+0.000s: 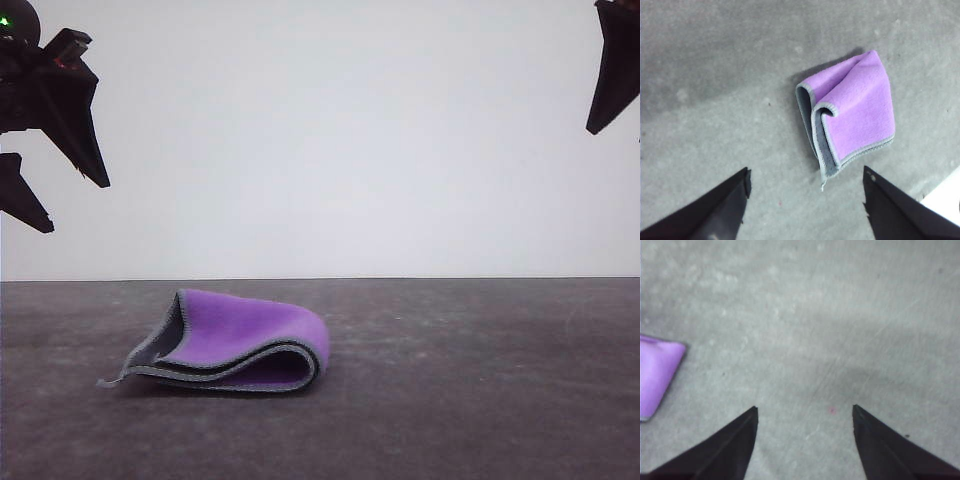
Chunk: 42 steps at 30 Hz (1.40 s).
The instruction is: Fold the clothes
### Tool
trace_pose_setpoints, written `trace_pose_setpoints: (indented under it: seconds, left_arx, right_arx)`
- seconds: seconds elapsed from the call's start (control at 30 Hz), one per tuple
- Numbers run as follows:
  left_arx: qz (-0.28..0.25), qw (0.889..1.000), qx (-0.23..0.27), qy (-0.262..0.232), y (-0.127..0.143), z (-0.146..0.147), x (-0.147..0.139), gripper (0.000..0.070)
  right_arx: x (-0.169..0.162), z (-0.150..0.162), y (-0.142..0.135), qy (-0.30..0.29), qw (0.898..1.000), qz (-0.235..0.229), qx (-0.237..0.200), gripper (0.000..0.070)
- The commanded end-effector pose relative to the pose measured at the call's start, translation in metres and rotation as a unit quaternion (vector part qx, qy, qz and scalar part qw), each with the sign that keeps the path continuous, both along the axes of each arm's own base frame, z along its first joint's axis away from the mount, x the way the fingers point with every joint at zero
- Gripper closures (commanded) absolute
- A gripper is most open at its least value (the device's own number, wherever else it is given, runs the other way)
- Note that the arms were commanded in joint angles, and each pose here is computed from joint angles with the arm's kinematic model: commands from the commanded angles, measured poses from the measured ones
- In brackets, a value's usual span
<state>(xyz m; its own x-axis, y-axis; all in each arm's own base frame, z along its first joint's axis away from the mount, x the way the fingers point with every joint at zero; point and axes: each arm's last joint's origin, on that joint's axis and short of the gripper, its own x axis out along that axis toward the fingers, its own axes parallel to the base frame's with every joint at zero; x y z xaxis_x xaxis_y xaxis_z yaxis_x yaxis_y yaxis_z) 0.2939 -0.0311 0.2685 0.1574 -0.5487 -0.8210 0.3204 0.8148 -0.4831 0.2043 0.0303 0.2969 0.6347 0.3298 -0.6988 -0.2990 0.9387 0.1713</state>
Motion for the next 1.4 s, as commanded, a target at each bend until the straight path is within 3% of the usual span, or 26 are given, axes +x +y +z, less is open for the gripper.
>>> trace_pose_setpoints:
  seconds: [0.0,0.03,0.07,0.13,0.7,0.83,0.93,1.03,1.23,1.37]
  left_arx:
    - [-0.002,1.000,0.001,0.000,0.000,0.001,0.003,0.0510]
    - [-0.005,1.000,0.002,0.000,0.000,0.001,0.003,0.0621]
    - [-0.006,1.000,0.002,-0.001,0.000,0.001,0.003,0.0668]
    - [-0.006,1.000,0.002,-0.002,0.000,0.001,0.003,0.0692]
    - [0.004,1.000,0.000,0.001,0.000,0.001,0.004,0.0683]
    - [-0.012,0.998,0.011,-0.054,0.002,0.008,0.006,0.0678]
    - [0.020,0.996,0.038,-0.076,0.005,0.019,-0.002,0.0678]
    - [0.066,0.986,0.062,-0.140,0.008,0.028,-0.017,0.0678]
    - [0.137,0.945,0.072,-0.287,0.014,0.022,-0.072,0.0678]
    - [0.180,0.916,0.083,-0.348,0.018,-0.002,-0.114,0.0678]
  right_arx:
    - [0.002,0.002,0.001,-0.007,1.000,0.009,-0.006,0.0635]
    - [0.002,0.002,0.001,-0.009,1.000,0.011,-0.008,0.0698]
    - [0.002,0.002,0.001,-0.011,1.000,0.012,-0.009,0.0692]
    - [0.003,0.002,0.001,-0.012,1.000,0.012,-0.009,0.0691]
    - [0.003,0.003,0.001,-0.012,1.000,0.005,-0.003,0.0691]
    - [0.003,0.003,0.001,-0.012,1.000,0.006,-0.003,0.0691]
    - [0.003,0.003,0.001,-0.012,1.000,0.005,-0.003,0.0691]
    - [0.003,0.003,0.001,-0.012,1.000,0.006,-0.003,0.0691]
    - [0.003,0.003,0.001,-0.012,1.000,0.005,-0.003,0.0691]
    - [0.003,0.003,0.001,-0.012,1.000,0.006,-0.003,0.0691]
